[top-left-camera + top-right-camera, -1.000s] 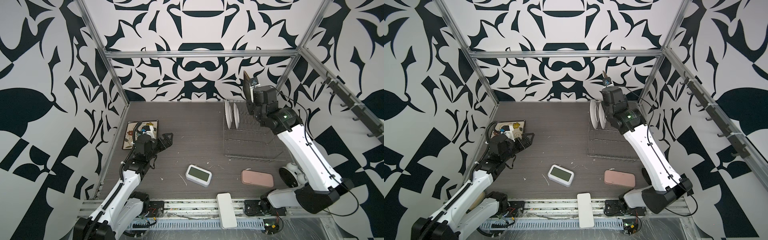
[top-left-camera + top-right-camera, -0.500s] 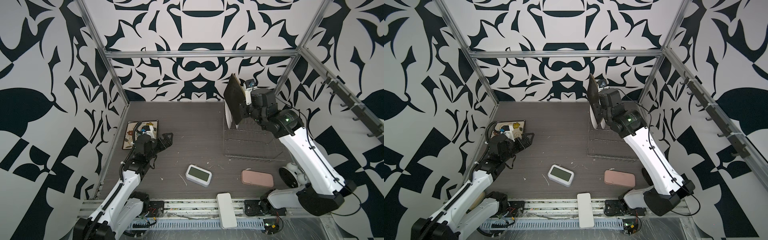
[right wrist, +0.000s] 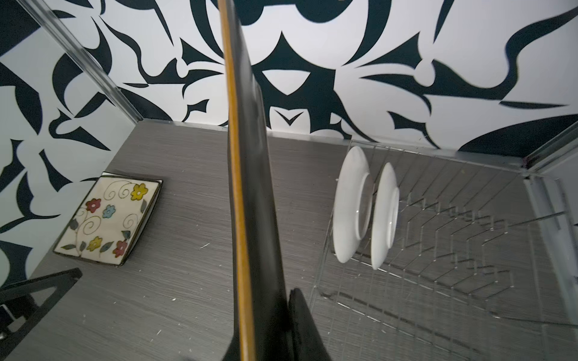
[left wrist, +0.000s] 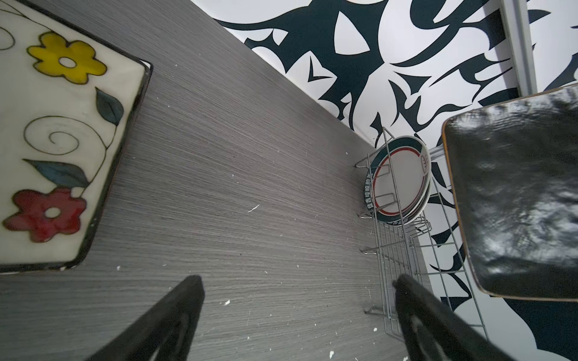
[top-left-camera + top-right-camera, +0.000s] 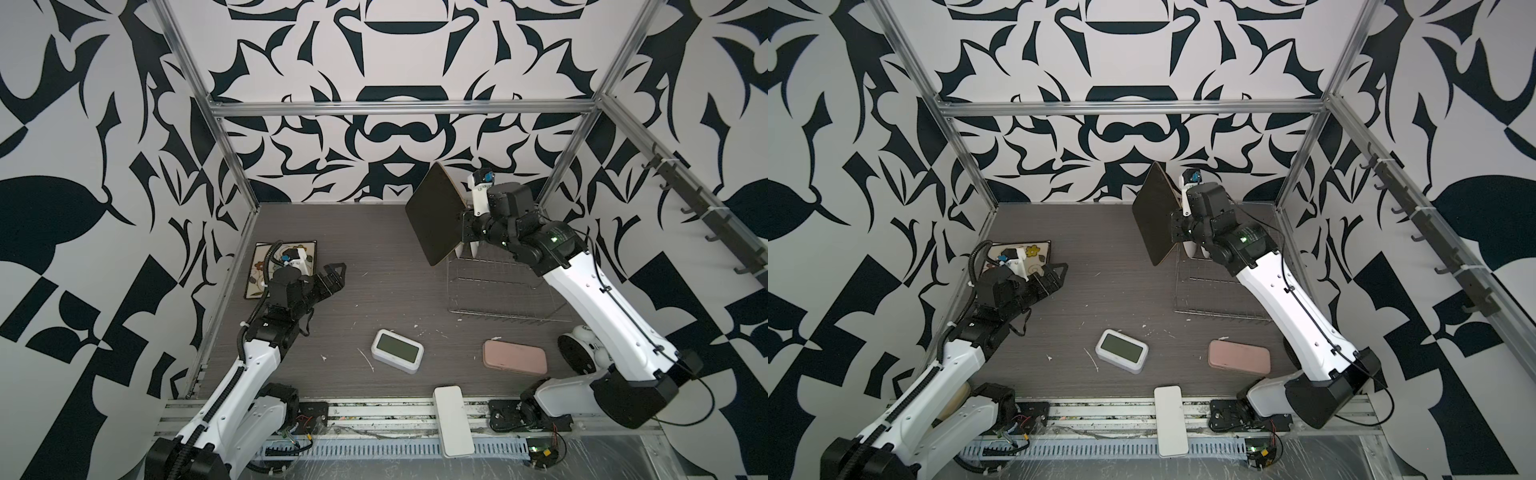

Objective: Unload the plates from the dish rack
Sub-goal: 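Swing the dark plate toward the left gripper while the left gripper reaches toward it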

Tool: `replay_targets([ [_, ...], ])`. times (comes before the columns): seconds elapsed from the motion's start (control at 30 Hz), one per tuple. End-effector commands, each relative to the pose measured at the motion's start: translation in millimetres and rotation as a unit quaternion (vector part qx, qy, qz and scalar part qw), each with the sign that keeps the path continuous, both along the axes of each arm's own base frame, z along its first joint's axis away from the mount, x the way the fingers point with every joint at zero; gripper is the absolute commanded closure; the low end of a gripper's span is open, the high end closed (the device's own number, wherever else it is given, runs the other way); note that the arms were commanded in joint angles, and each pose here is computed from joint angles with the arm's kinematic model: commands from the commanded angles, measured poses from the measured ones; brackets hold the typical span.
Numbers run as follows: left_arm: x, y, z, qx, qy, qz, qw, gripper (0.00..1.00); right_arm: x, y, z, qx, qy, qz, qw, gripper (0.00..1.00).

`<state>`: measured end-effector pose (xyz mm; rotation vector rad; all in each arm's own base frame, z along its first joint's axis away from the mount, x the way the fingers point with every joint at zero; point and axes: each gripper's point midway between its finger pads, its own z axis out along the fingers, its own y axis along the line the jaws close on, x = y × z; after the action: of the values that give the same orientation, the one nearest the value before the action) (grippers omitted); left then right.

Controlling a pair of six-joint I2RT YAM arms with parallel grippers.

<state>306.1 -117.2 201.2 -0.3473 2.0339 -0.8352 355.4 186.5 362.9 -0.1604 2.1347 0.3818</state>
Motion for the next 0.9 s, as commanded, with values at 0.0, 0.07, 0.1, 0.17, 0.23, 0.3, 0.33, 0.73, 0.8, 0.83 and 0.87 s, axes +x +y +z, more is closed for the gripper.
replay_targets([
  [0.0, 1.1, -6.1, 12.5, -0.012, -0.001, -0.012, 1.000, 0.01, 12.0, 21.3, 72.0, 0.149, -0.100, 0.010, 0.984, 1.00],
  [0.07, 1.4, -8.2, 13.5, -0.016, 0.003, -0.016, 1.000, 0.01, 14.6, 27.3, 63.7, 0.174, -0.088, 0.014, 0.981, 1.00],
  [0.1, 1.5, -9.2, 14.1, -0.017, 0.005, -0.018, 1.000, 0.00, 15.8, 30.0, 59.2, 0.187, -0.082, 0.017, 0.979, 1.00],
  [0.17, 1.3, -10.2, 15.7, -0.020, 0.007, -0.020, 1.000, 0.01, 18.3, 35.9, 50.2, 0.211, -0.067, 0.023, 0.975, 1.00],
  [0.23, 1.0, -10.6, 17.2, -0.024, 0.009, -0.020, 0.999, 0.01, 21.1, 41.2, 40.9, 0.236, -0.050, 0.028, 0.970, 1.00],
  [0.3, 0.4, -11.7, 18.7, -0.031, 0.013, -0.021, 0.999, 0.01, 22.8, 46.9, 34.0, 0.263, -0.036, 0.038, 0.963, 1.00],
  [0.33, 0.2, -12.8, 19.8, -0.037, 0.016, -0.021, 0.999, 0.01, 23.7, 48.2, 30.3, 0.273, -0.030, 0.038, 0.961, 1.00],
  [0.73, 5.4, -30.1, 34.3, -0.108, 0.062, -0.038, 0.992, 0.01, 42.8, 50.0, 5.9, 0.444, -0.002, -0.006, 0.896, 1.00],
  [0.8, 6.9, -29.2, 40.9, -0.114, 0.054, -0.033, 0.991, 0.01, 45.7, 47.0, 5.4, 0.469, -0.013, -0.015, 0.883, 1.00],
  [0.83, 7.4, -29.0, 44.0, -0.117, 0.051, -0.031, 0.991, 0.00, 47.2, 45.5, 4.7, 0.479, -0.016, -0.020, 0.878, 1.00],
  [0.87, 8.2, -28.8, 47.3, -0.120, 0.047, -0.030, 0.991, 0.01, 47.8, 45.2, 5.4, 0.488, -0.021, -0.021, 0.872, 1.00],
])
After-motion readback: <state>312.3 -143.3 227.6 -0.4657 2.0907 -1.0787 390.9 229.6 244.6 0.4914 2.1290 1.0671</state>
